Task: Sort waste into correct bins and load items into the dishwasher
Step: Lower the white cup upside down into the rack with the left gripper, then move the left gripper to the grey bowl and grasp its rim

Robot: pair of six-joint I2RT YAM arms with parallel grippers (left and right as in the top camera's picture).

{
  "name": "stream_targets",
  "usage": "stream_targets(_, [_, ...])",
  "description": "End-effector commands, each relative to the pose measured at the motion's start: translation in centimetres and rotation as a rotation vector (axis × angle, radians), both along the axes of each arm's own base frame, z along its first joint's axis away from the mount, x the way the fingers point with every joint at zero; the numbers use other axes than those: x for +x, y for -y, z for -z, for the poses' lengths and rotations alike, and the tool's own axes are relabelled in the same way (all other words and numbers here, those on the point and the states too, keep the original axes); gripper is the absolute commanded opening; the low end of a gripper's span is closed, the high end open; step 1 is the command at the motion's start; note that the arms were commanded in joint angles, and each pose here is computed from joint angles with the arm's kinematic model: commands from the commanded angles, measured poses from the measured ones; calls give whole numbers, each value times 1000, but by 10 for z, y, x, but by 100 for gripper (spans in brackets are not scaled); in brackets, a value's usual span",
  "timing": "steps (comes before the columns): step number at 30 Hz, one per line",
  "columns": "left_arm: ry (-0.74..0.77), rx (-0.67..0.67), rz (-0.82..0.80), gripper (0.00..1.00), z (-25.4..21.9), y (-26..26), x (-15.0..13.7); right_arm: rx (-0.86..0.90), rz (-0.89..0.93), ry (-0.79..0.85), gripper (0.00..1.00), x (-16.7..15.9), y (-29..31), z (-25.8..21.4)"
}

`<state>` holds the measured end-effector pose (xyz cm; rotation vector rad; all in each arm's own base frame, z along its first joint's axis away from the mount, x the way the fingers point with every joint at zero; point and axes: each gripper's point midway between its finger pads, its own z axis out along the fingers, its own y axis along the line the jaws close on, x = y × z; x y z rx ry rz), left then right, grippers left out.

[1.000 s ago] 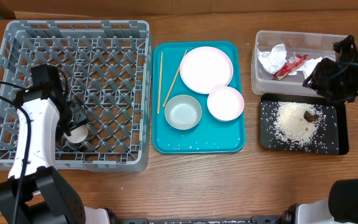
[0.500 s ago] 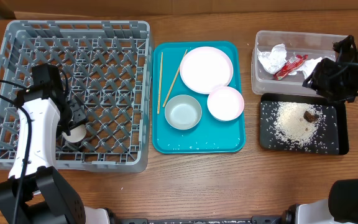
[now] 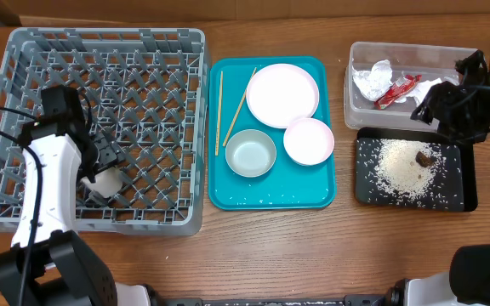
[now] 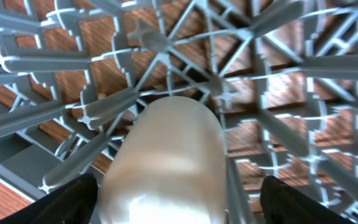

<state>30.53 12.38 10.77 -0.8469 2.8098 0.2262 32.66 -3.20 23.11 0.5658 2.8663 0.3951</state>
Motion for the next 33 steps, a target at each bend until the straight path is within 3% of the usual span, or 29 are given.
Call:
stream_targets(1, [118,1,42,84,-40,5,12,-38,-3,36,68,-3,3,-13])
stream_targets(4, [206,-9,106,83,-71,18,21,-35,-3,30,77,-4,2,-13])
stream_targets(7, [385,-90,288,79,-122,68,40,12,-14,55,100,0,-6,-16])
stream_targets(10, [487,-91,443,79,-155,113,50,-28,10,35,100,-3,4,-14])
stream_targets(13, [533,-104,624,84,-167,168,56,-144,197,-34,100,-17,41,-10])
stream_targets(15, [547,-119,735,88,-168,207,58,-117,248,-19,100,-21,50,-15])
stream_targets(18, [555,-135,908,90,-161,268,57,-65,314,9,100,-28,63,-22])
stream_targets(25, [465,-195,1135,90,-106,371,51,1,388,-2,100,-39,77,-22])
stream_targets(33, [223,-199,1222,79,-8,412,38,0,388,2,100,-38,77,-22])
